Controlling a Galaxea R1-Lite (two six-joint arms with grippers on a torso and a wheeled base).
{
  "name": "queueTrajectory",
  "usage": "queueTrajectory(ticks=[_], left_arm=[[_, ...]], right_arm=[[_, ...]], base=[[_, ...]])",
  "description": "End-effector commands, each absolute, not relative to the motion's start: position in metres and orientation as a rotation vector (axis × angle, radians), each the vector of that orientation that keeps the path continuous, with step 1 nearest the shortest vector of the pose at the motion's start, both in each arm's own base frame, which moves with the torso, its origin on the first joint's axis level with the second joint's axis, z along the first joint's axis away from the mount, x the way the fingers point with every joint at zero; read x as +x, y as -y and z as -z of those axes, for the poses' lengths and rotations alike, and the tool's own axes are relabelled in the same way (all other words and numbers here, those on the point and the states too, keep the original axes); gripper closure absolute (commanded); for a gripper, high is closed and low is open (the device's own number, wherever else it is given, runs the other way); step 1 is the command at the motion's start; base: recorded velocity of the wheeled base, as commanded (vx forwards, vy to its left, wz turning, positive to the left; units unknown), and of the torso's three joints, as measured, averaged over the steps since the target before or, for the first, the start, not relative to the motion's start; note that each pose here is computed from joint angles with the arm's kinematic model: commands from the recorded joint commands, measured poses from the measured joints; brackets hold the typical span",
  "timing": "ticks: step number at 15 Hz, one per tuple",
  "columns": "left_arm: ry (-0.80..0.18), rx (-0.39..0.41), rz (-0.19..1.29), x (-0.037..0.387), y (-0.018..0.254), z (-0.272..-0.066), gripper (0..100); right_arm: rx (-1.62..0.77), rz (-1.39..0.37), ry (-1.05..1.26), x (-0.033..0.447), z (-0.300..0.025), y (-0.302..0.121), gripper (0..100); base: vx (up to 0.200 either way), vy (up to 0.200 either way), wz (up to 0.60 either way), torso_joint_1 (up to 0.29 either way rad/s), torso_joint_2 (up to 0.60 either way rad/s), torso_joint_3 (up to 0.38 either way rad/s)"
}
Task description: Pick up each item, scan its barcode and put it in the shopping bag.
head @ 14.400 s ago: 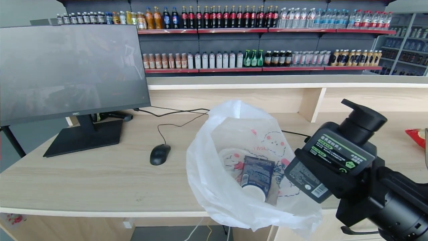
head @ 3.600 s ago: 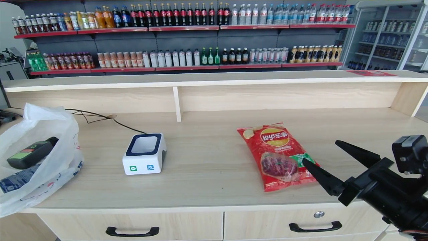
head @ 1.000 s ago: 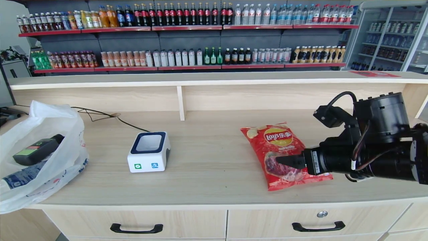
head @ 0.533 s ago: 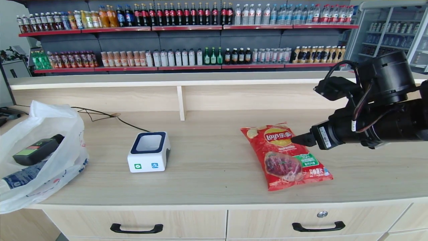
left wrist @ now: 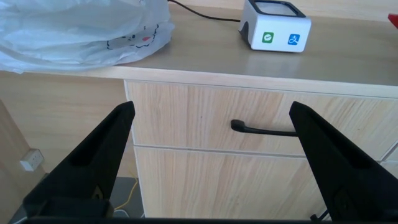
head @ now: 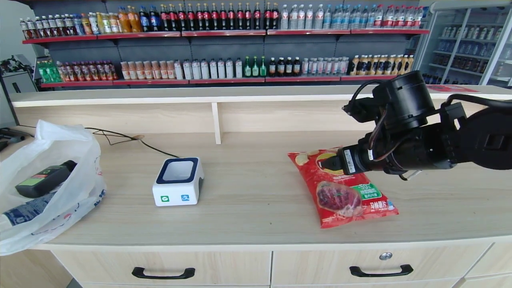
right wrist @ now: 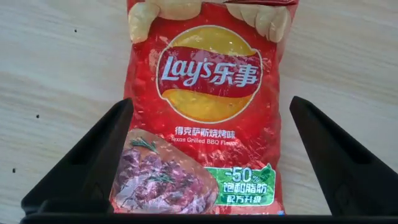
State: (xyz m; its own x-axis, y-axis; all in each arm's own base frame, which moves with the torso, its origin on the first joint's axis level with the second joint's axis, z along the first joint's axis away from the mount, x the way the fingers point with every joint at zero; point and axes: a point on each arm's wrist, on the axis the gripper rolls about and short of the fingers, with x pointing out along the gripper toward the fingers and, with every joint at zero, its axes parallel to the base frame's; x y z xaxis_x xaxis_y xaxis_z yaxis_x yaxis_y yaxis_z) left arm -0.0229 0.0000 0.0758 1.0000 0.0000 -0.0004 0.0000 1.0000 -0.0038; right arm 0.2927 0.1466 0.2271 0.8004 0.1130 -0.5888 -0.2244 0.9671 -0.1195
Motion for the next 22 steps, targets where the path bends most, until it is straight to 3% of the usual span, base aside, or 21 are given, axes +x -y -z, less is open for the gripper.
queueTrajectory(ticks=[1, 4, 6, 11, 15, 22], left_arm=[[0.000, -0.005, 0.000, -0.023, 0.000, -0.076, 0], [0.000, -0.005, 0.000, -0.023, 0.000, -0.076, 0], [0.000, -0.005, 0.000, -0.023, 0.000, -0.076, 0], [0.000, -0.005, 0.000, -0.023, 0.000, -0.076, 0], [0.000, -0.005, 0.000, -0.023, 0.000, -0.076, 0], [0.000, -0.005, 0.000, -0.023, 0.000, -0.076, 0]], right_arm=[[-0.219, -0.135, -0.642, 0.305, -0.209, -0.131, 0], [-0.269, -0.102, -0.629, 0.311, -0.186, -0.107, 0], [-0.263, -0.110, -0.627, 0.312, -0.187, -0.106, 0], [-0.271, -0.135, -0.616, 0.311, -0.190, -0.115, 0], [-0.204, -0.180, -0.590, 0.307, -0.218, -0.139, 0], [-0.210, -0.213, -0.670, 0.308, -0.192, -0.150, 0]], base=[[0.000, 0.000, 0.00, 0.000, 0.00, 0.000], [0.000, 0.000, 0.00, 0.000, 0.00, 0.000], [0.000, 0.000, 0.00, 0.000, 0.00, 0.000], [0.000, 0.000, 0.00, 0.000, 0.00, 0.000], [0.000, 0.000, 0.00, 0.000, 0.00, 0.000], [0.000, 0.000, 0.00, 0.000, 0.00, 0.000]])
